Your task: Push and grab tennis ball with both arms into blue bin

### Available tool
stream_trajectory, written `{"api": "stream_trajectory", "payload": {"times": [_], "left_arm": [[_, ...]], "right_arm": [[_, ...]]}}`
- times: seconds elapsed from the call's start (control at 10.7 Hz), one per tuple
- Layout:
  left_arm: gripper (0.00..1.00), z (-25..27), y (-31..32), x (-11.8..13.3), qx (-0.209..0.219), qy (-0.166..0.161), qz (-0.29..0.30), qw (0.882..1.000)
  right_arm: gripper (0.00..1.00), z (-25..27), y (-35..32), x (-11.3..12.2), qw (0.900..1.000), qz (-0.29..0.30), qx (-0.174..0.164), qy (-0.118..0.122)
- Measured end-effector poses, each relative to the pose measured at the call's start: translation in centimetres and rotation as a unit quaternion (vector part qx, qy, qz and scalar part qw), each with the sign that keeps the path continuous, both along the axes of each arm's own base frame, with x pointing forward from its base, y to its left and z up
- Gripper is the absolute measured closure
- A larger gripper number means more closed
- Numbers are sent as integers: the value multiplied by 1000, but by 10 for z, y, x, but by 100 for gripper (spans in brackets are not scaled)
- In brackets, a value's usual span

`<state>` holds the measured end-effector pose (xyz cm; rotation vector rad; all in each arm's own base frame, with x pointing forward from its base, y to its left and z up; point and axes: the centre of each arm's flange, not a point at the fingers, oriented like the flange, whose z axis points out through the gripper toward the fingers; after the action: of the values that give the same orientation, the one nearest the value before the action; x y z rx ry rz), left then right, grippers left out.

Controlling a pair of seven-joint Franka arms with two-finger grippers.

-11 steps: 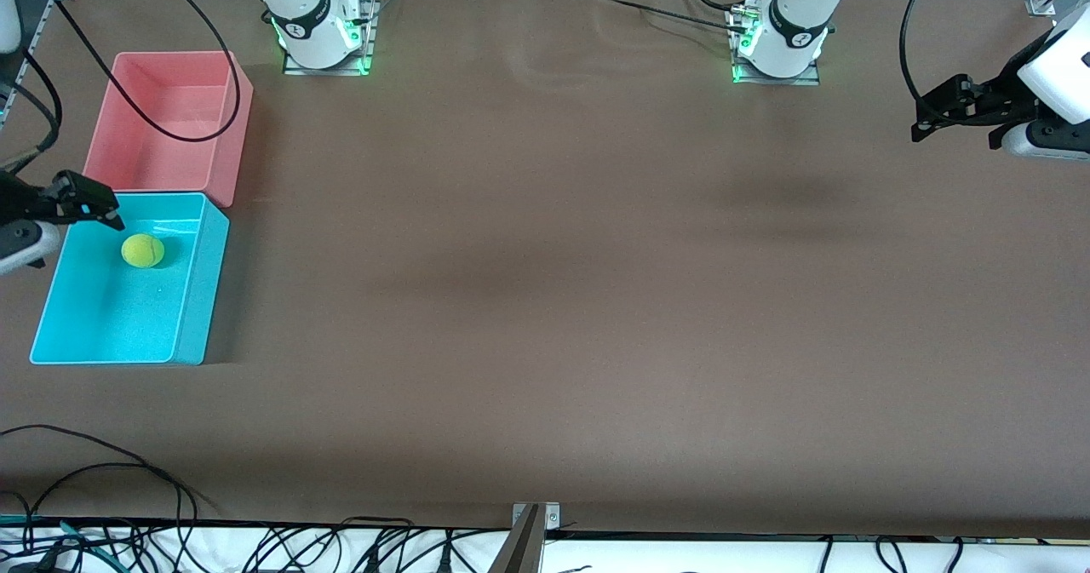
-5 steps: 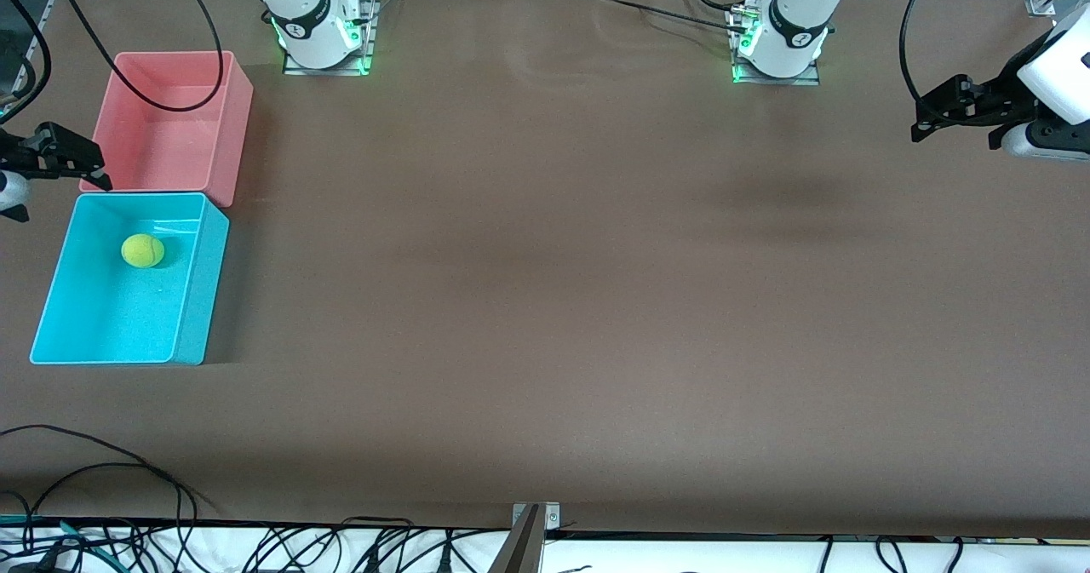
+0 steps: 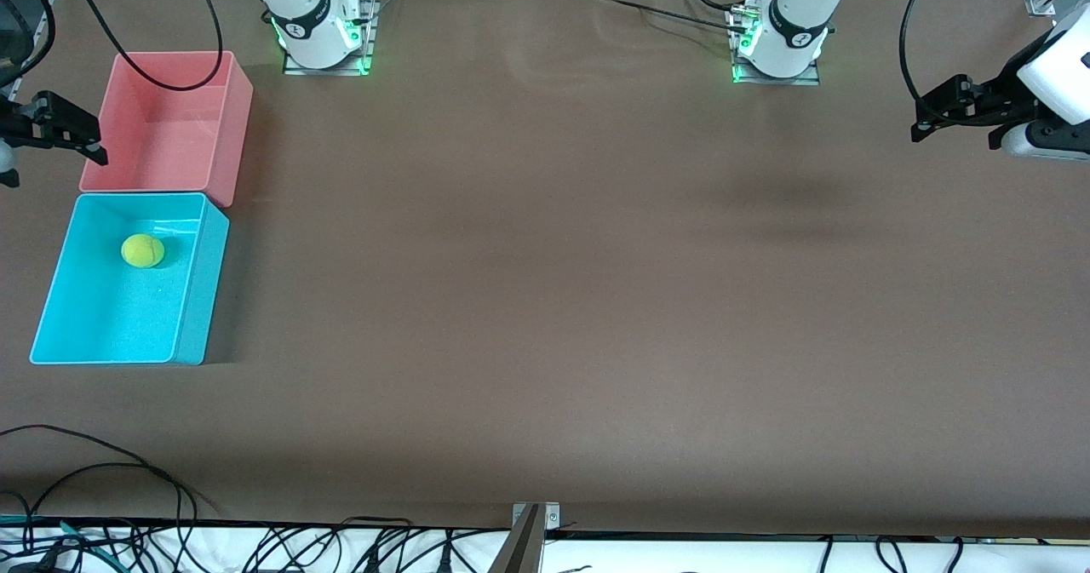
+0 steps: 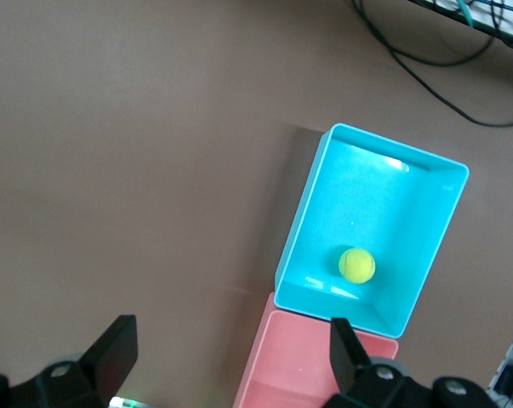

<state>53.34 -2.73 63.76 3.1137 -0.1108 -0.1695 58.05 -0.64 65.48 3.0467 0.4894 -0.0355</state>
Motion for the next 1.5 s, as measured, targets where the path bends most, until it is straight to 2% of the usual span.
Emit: {"api": "stream_trajectory", "payload": {"times": [0.19,0.28,0.47,0.75,1.5], "left_arm": [[0,0,-3,0,0,0,-3,1000],[0,0,-4,0,0,0,-4,1000],[0,0,-5,0,0,0,-4,1000],[0,0,-6,0,0,0,-5,1000],[0,0,-6,0,0,0,-5,1000]], "right_arm": [[0,8,-4,-9,998,-62,11,-8],[0,2,-17,-11,996,-89,31,-1],[0,-17,-39,-11,990,-129,46,13],[0,-36,-38,-9,989,-141,45,18],[0,-33,-38,-10,988,-148,45,16]]}}
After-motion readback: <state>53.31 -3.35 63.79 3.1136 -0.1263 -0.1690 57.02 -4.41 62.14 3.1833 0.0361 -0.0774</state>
